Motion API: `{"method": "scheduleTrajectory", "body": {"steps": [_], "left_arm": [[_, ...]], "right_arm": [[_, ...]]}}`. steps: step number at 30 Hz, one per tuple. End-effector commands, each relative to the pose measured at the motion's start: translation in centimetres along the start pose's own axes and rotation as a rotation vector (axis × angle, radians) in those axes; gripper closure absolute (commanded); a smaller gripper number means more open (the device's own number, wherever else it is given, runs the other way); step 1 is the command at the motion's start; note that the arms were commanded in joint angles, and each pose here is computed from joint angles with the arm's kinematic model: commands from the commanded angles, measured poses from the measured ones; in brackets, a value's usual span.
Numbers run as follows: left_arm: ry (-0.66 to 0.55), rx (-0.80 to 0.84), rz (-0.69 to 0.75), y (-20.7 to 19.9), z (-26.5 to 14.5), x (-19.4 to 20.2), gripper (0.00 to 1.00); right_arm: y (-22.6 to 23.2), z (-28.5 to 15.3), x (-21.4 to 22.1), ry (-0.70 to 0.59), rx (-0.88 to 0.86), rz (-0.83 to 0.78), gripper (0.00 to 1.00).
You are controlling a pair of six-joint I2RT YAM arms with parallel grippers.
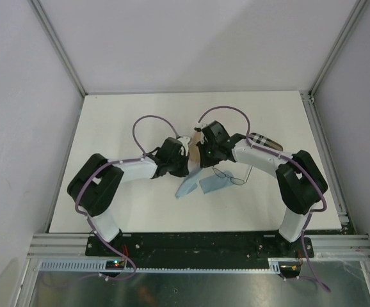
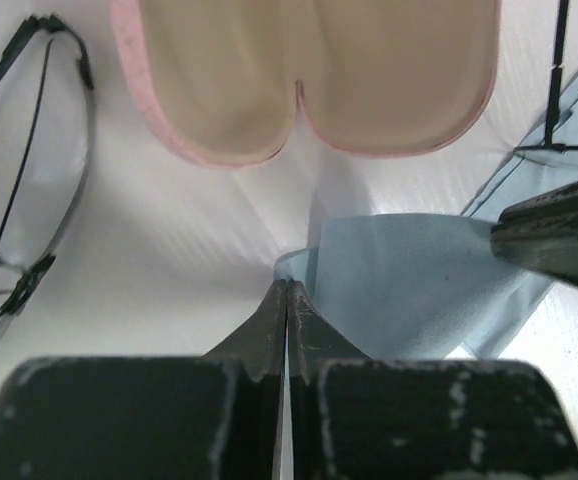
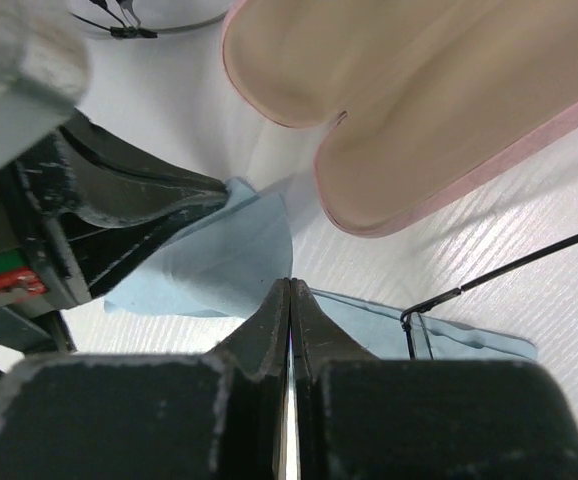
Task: Organize the sunglasses
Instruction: Pick up the corner of the glasses cleaning cloth from the center of the board.
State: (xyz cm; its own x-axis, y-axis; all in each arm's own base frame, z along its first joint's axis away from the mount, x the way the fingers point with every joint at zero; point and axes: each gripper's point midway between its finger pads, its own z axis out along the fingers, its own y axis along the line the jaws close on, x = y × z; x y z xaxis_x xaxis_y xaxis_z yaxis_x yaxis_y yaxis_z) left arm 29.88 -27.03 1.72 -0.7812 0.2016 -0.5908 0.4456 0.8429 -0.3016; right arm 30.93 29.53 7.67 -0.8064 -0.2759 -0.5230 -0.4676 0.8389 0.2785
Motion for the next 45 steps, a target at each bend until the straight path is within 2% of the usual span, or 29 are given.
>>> {"method": "scheduleTrajectory", "body": {"steps": [1,5,9,17,20,21,23,27,32,45], "left_arm": [[-0.035,-0.056,-0.040,1.2,-2.1,-0.5,1.00],[-0.160,-0.091,-0.039,1.6,-5.3,-3.3,1.00],[-0.240,-0.111,-0.043,1.8,-7.9,-4.4,1.00],[-0.263,-0.128,-0.070,2.5,-9.7,-3.5,0.99],[-0.209,-0.125,-0.069,2.6,-8.3,-2.7,0.72],[-0.194,-0.127,-0.069,2.7,-7.8,-2.6,0.66],[-0.166,-0.138,-0.058,2.7,-6.8,-2.3,0.58],[-0.127,-0.181,-0.018,2.8,-4.9,-2.0,0.51],[-0.103,-0.226,0.015,2.6,-3.5,-1.5,0.49],[-0.068,-0.262,0.066,2.0,-1.8,-0.6,0.55]], "right_arm": [[0.5,-1.3,-1.1,-0.048,-0.013,-0.013,1.00],[1.1,-1.1,-1.1,-0.050,-0.035,-0.016,1.00],[1.9,-1.0,-1.3,-0.059,-0.062,-0.019,1.00],[3.1,-0.9,-1.8,-0.085,-0.097,-0.023,1.00],[2.6,-0.9,-1.7,-0.080,-0.080,-0.018,1.00],[2.5,-0.9,-1.7,-0.077,-0.075,-0.018,1.00],[2.3,-0.9,-1.5,-0.069,-0.067,-0.016,1.00],[2.1,-1.0,-1.2,-0.058,-0.058,-0.014,1.00],[2.1,-0.9,-1.1,-0.054,-0.057,-0.013,1.00],[2.2,-0.8,-1.1,-0.052,-0.065,-0.015,1.00]]}}
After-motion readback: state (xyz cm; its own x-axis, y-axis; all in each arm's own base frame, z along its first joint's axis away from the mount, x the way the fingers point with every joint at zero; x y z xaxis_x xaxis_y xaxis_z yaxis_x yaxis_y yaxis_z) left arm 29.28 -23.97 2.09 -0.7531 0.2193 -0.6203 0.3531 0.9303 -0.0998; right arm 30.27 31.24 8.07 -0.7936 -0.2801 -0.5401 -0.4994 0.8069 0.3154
